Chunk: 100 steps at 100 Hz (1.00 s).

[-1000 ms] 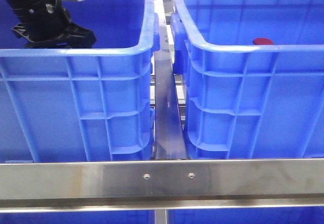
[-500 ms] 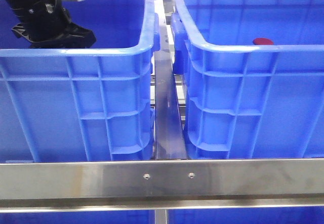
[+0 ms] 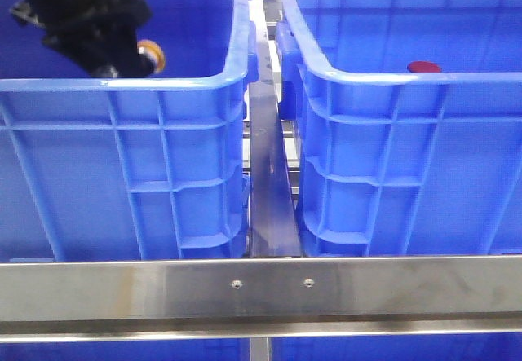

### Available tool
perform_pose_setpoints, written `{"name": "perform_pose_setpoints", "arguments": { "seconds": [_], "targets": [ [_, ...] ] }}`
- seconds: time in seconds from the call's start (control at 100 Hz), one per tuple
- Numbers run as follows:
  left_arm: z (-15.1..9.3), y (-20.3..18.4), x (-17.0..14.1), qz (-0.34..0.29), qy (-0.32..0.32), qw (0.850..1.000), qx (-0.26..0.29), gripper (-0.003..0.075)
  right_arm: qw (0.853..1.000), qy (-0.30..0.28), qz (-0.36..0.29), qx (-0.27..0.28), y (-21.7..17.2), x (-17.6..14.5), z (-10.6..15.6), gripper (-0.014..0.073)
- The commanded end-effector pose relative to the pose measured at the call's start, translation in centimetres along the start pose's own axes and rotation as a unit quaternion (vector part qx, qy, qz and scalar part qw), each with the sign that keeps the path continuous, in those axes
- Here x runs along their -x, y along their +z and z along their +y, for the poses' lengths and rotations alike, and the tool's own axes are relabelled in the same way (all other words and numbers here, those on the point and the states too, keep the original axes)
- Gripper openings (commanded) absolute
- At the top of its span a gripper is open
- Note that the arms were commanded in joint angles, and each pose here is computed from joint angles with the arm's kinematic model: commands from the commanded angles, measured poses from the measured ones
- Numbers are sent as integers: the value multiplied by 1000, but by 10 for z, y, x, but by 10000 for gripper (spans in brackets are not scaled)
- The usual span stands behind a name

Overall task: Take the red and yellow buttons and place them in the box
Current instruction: 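Grasp the yellow-capped button with the left gripper and lift it, then carry the yellow button with the left gripper toward the right gripper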

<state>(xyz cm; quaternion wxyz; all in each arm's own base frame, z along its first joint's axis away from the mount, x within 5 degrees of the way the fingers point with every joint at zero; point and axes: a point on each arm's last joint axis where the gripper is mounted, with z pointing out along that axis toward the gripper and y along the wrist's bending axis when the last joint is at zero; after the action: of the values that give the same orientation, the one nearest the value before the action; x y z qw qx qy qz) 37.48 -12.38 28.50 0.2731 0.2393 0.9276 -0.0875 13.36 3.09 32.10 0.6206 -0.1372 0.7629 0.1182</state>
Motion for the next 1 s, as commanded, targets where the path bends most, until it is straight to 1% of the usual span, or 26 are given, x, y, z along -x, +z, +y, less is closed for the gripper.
{"name": "perform_pose_setpoints", "arguments": {
  "seconds": [0.0, 0.13, 0.19, 0.28, 0.32, 0.37, 0.45, 0.5, 0.65, 0.71, 0.99],
  "targets": [
    [-9, -46, 16, -79, 2, 997, -18, 241, 1000, 7, -22, -9, -3, 10, -1, -69],
    [-19, -67, 17, -99, -5, 994, -48, 241, 1000, 7, -22, -9, -3, 10, -1, -69],
    [-23, -76, 17, -106, 6, 992, -65, 241, 1000, 7, -22, -9, -3, 10, -1, -69],
    [-34, -87, 15, -112, 24, 987, -113, 241, 1000, 7, -22, -9, -3, 10, -1, -69],
    [-41, -90, 15, -112, 35, 982, -146, 241, 1000, 7, -22, -9, -3, 10, -1, -69],
    [-47, -94, 14, -114, 48, 977, -176, 241, 1000, 7, -22, -9, -3, 10, -1, -69],
    [-58, -100, 12, -115, 73, 961, -239, 241, 1000, 7, -22, -9, -3, 10, -1, -69],
    [-66, -105, 10, -116, 82, 947, -287, 241, 1000, 7, -22, -9, -3, 10, -1, -69],
    [-86, -115, 8, -120, 107, 911, -379, 241, 1000, 7, -22, -9, -3, 10, -1, -69],
    [-93, -117, 7, -117, 114, 903, -398, 241, 1000, 7, -22, -8, -3, 10, -1, -69],
    [-135, -118, 3, -98, 156, 881, -436, 241, 1000, 8, -21, -5, -3, 9, 0, -69]
  ]
}}
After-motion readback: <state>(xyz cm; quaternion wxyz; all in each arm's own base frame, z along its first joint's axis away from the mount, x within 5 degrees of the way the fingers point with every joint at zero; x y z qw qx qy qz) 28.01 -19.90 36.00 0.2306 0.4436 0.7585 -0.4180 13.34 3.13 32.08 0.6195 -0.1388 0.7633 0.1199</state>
